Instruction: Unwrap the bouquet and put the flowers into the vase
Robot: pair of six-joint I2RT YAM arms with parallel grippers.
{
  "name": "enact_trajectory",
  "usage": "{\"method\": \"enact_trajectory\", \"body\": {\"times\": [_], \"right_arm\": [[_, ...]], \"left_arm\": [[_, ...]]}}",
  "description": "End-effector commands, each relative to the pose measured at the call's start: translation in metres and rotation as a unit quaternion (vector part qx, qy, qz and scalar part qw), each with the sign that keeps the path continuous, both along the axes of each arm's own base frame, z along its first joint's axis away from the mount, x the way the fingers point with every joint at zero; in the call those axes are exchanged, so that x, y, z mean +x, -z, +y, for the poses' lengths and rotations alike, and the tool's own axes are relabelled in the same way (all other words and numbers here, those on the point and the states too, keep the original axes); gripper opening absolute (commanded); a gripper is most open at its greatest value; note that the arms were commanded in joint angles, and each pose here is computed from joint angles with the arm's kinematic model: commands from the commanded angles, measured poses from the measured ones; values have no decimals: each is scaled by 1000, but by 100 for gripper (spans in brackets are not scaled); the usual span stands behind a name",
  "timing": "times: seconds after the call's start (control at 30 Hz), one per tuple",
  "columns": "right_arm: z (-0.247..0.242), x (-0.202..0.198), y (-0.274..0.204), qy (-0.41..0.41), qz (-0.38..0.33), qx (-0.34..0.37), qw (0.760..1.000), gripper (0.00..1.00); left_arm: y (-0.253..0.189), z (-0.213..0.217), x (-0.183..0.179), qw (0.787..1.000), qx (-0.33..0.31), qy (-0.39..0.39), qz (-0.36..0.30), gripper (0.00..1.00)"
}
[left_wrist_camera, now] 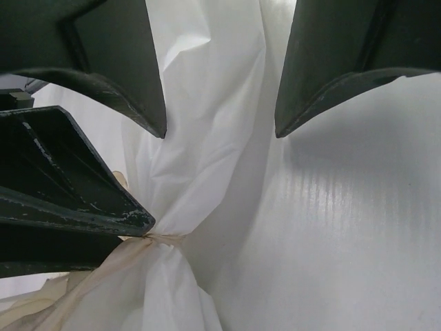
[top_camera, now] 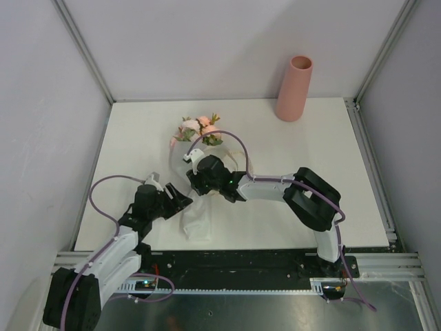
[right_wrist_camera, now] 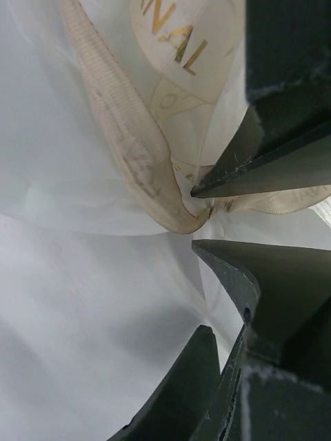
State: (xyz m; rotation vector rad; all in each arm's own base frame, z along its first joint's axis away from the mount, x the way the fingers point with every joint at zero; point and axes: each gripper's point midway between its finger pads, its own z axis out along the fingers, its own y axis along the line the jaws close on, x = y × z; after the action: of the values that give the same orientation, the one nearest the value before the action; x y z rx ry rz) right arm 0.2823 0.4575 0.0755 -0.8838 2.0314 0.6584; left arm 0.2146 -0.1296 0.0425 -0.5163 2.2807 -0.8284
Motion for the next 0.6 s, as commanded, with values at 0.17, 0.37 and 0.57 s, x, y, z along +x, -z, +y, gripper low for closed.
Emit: {"method": "enact_trajectory", "body": {"times": [0.17, 0.37, 0.57], "right_arm": [[-3, 11, 8, 19, -42, -46, 998, 30], [-3, 1, 10, -8, -25, -50, 998, 28], [-7, -9, 11, -42, -3, -53, 998, 30]], "left_arm": [[14, -1, -2, 1000, 12, 7, 20, 67], [13, -2, 3, 1000, 16, 9, 14, 62], [13, -1, 2, 1000, 16, 7, 11, 50]]}}
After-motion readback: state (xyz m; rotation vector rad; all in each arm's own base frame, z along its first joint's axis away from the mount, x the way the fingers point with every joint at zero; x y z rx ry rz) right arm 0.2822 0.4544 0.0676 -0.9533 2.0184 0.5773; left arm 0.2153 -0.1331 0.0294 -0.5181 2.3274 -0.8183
